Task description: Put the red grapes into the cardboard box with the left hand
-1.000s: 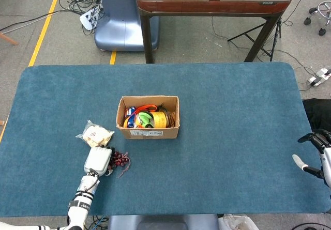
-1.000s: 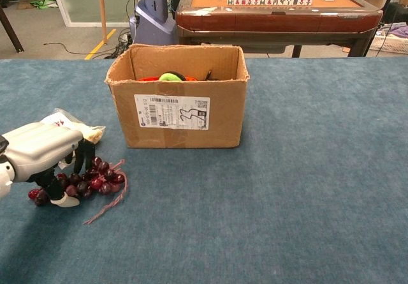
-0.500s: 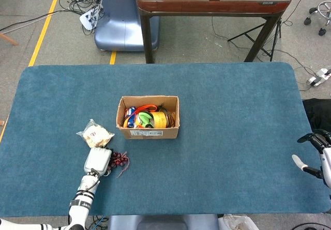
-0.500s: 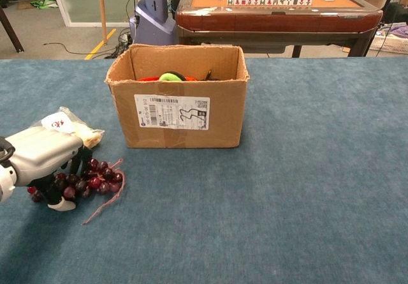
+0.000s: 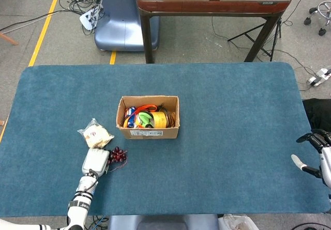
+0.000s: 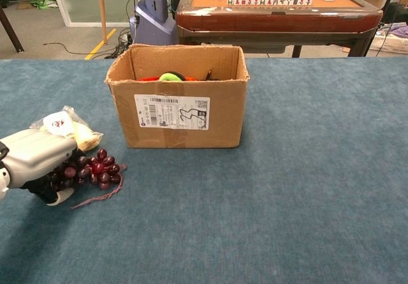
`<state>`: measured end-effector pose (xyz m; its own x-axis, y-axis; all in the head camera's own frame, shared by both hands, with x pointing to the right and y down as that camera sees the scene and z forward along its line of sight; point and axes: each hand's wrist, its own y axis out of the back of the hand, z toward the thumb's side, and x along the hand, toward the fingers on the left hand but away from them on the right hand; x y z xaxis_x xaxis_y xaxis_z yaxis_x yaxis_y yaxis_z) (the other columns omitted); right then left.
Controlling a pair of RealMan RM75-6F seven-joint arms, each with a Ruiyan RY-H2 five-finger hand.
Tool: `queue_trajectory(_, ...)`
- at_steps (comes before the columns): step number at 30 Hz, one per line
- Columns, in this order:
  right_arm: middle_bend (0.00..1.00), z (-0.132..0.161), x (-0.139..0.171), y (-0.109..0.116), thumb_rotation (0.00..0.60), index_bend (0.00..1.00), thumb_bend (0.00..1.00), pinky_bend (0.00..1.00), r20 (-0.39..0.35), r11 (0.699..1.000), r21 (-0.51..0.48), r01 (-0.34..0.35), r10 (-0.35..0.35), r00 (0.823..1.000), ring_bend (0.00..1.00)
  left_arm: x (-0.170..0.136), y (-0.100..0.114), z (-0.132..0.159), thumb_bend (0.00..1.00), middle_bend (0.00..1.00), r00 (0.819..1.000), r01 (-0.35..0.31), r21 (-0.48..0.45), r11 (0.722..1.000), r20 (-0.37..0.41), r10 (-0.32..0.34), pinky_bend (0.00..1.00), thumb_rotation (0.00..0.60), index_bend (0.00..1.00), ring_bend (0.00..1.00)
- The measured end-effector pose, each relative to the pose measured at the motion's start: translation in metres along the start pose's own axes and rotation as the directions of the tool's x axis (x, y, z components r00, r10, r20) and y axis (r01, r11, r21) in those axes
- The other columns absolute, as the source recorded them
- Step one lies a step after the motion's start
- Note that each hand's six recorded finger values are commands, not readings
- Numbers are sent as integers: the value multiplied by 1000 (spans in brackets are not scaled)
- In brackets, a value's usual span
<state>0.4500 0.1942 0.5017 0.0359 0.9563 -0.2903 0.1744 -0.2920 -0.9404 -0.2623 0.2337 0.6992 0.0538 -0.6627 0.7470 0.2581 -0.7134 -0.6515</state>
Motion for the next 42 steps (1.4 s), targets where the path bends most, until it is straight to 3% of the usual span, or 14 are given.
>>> queue_trajectory(13, 418, -1, -1, 0, 600, 456, 209, 277, 3, 1000, -1, -1, 1, 1000, 238, -9, 11, -4, 397, 584, 999, -37, -60, 997, 12, 38, 641, 600, 551, 454)
queue_trajectory(22, 418, 0, 0, 2, 600, 457, 209, 277, 0, 1000, -8, 8, -8, 1000, 238, -27, 31, -20, 399, 597, 999, -50, -121, 991, 10, 52, 651, 600, 562, 465)
queue_trajectory(31, 418, 1, 2, 6, 600, 457, 209, 277, -3, 1000, -13, 18, -18, 1000, 238, -34, 60, -44, 399, 598, 995, -98, -93, 991, -35, 95, 651, 600, 565, 465)
queue_trajectory(42, 418, 1, 3, 6, 600, 457, 209, 277, -6, 1000, -14, 18, -19, 1000, 238, -30, 124, -55, 399, 597, 982, -185, -52, 981, -56, 182, 651, 600, 564, 465)
